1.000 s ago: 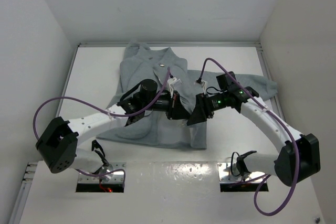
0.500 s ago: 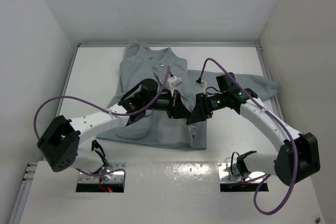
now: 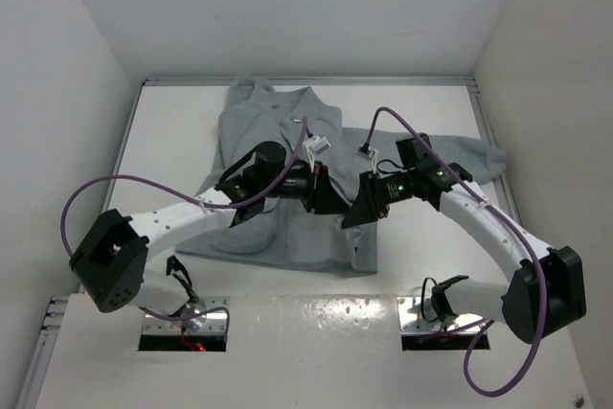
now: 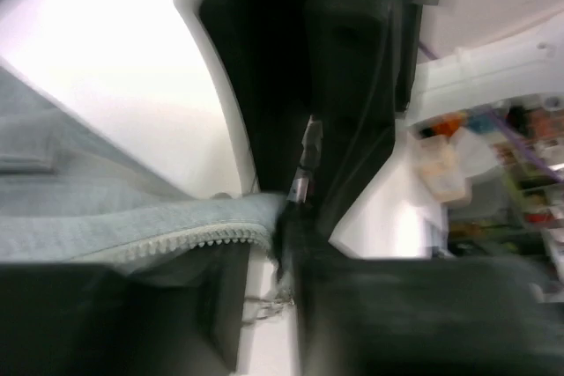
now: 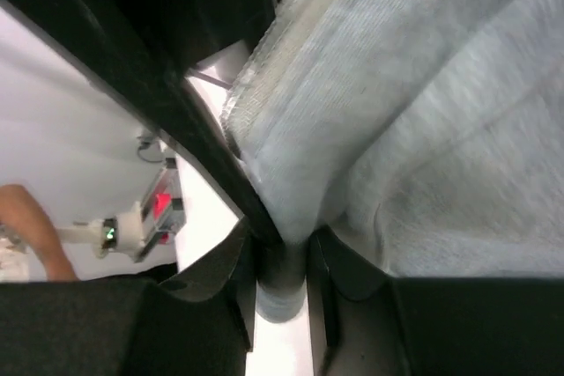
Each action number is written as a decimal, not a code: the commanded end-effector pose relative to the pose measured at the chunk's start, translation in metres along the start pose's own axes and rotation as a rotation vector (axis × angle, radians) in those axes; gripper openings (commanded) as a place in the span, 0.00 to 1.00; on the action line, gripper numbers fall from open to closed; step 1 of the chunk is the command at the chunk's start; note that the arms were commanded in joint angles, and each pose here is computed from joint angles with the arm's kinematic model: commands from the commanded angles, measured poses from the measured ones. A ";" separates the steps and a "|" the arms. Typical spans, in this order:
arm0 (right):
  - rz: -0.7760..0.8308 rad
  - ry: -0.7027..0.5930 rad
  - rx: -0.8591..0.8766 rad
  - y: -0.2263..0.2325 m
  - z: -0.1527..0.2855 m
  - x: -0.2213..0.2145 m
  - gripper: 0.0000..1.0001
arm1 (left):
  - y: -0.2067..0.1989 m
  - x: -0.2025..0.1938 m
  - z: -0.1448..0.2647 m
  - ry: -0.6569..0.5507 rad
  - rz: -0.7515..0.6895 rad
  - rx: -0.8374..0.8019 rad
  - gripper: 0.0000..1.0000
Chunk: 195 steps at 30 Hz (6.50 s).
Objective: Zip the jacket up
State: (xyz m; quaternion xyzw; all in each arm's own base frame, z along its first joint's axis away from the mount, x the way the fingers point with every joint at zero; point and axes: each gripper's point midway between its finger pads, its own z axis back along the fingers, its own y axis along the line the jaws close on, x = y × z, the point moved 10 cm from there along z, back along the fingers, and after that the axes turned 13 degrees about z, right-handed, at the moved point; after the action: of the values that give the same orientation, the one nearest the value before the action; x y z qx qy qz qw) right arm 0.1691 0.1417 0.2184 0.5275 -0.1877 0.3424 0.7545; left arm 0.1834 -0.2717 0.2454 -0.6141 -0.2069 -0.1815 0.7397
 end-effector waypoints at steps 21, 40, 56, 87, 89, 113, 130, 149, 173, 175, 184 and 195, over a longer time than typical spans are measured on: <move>-0.152 -0.106 -0.082 -0.025 0.003 -0.024 0.00 | 0.055 -0.046 0.078 0.214 -0.216 0.694 0.44; -0.183 -0.122 -0.118 -0.031 0.008 -0.020 0.00 | 0.093 -0.053 0.070 0.329 0.033 0.977 0.54; -0.193 -0.143 -0.134 -0.033 0.014 -0.015 0.00 | 0.101 -0.081 0.080 0.453 0.250 1.045 0.46; -0.216 -0.156 -0.136 -0.040 0.014 -0.013 0.00 | 0.099 -0.037 0.054 0.328 0.225 0.884 0.00; -0.208 -0.154 -0.132 -0.039 0.013 -0.014 0.00 | 0.077 -0.024 0.065 0.244 0.135 0.827 0.00; -0.154 -0.141 -0.124 -0.028 0.013 -0.014 0.00 | 0.099 -0.017 0.111 0.174 -0.571 1.204 0.00; -0.171 -0.134 -0.127 -0.026 0.014 -0.016 0.00 | 0.092 -0.066 0.064 0.533 -0.612 0.841 0.00; -0.162 -0.126 -0.122 -0.024 0.015 -0.015 0.00 | 0.091 -0.069 0.041 0.542 -0.425 0.762 0.47; -0.176 -0.119 -0.121 -0.026 0.014 -0.019 0.00 | 0.128 -0.065 0.041 0.564 -0.374 1.040 0.48; -0.183 -0.117 -0.120 -0.026 0.014 -0.020 0.00 | 0.128 -0.068 0.040 0.577 -0.377 1.038 0.49; -0.188 -0.114 -0.126 -0.028 0.013 -0.021 0.00 | 0.139 -0.076 0.031 0.631 -0.328 1.015 0.23; -0.168 -0.121 -0.111 -0.027 0.013 -0.018 0.00 | 0.100 -0.023 0.049 0.366 -0.283 0.843 0.00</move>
State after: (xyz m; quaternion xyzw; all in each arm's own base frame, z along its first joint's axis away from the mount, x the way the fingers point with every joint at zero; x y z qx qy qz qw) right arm 0.1732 0.1154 0.1818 0.5062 -0.1867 0.2134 0.8145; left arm 0.1971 -0.2075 0.1126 -0.1053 -0.1328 -0.3122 0.9348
